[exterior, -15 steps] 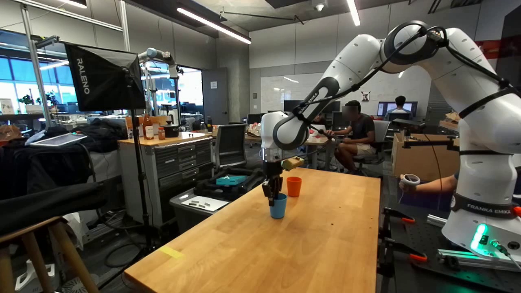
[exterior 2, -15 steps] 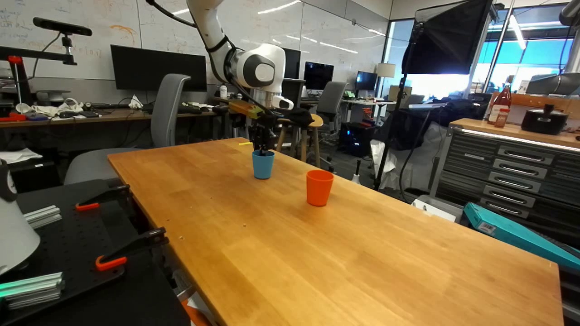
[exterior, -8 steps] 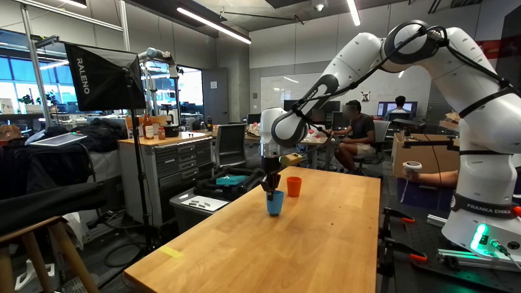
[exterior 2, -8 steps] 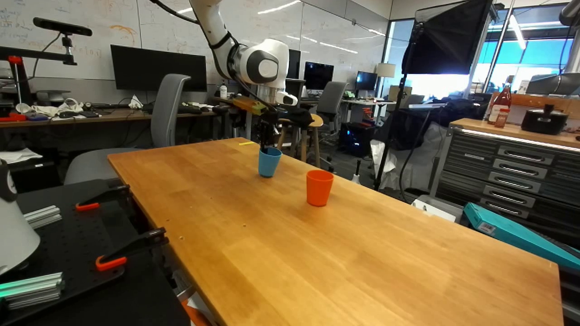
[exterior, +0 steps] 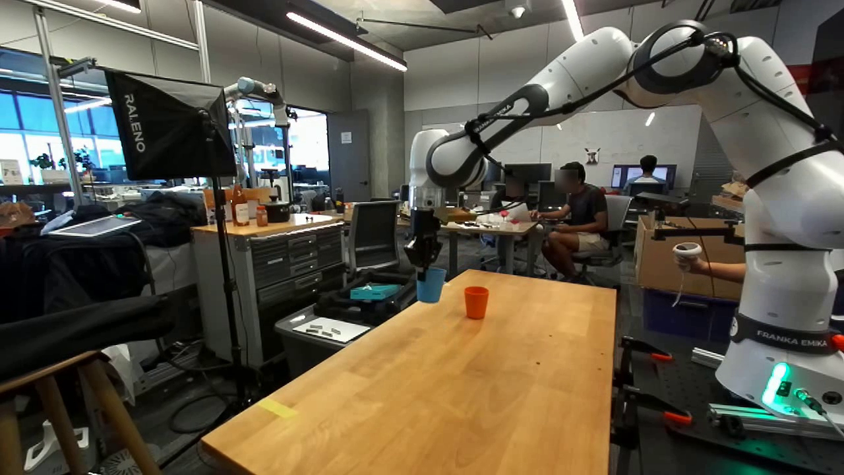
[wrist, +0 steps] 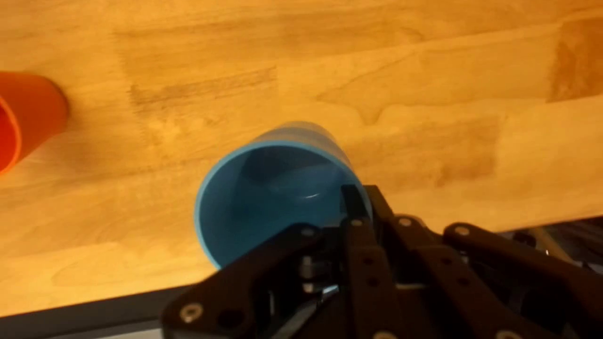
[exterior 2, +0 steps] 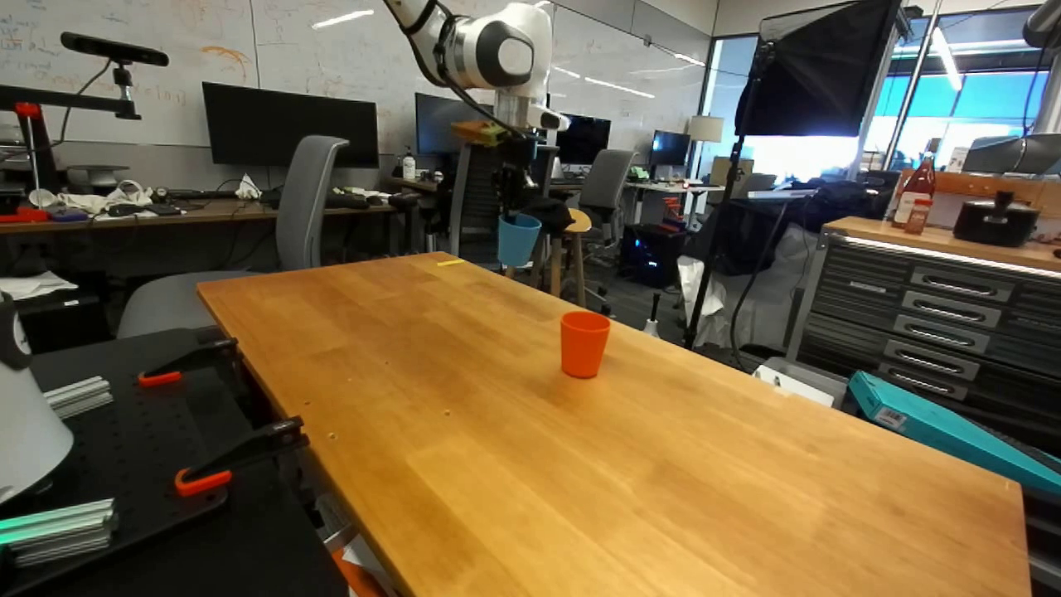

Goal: Stack the orange and blue cups together

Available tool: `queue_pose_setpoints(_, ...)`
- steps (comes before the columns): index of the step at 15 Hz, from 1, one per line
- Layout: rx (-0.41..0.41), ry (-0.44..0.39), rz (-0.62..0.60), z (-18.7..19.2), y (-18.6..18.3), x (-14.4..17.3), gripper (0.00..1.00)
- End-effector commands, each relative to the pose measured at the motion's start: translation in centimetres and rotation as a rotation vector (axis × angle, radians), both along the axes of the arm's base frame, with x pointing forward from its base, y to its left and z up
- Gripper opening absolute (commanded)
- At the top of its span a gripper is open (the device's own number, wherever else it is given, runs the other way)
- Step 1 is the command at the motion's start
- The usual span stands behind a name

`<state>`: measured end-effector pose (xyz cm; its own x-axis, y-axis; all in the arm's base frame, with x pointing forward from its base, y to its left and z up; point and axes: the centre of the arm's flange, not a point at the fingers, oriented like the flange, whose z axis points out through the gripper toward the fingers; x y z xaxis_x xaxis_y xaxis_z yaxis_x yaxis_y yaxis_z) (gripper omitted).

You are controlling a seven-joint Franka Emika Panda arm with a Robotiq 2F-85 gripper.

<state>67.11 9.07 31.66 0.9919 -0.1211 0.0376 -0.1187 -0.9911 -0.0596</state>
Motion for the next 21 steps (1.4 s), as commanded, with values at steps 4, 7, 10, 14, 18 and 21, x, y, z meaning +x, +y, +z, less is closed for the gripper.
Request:
queue_pose_setpoints(4,-0.107,-0.077,-0.190,7.4,-8.8,1.8,0.01)
queue_pose_setpoints(7,-0.181,-0.038,-0.265,6.2,-13.0,0.4,0.01)
queue_pose_setpoints(10,-0.239,0.024,-0.321,4.3,-16.2,-1.2,0.01)
queue_pose_setpoints(14,-0.259,0.090,-0.350,0.9,-18.2,-3.0,0.01)
queue_pose_setpoints(18,-0.247,0.102,-0.336,-1.9,-19.2,-3.9,0.01)
queue_pose_setpoints(21,-0.217,0.064,-0.346,-2.9,-19.1,-3.0,0.01)
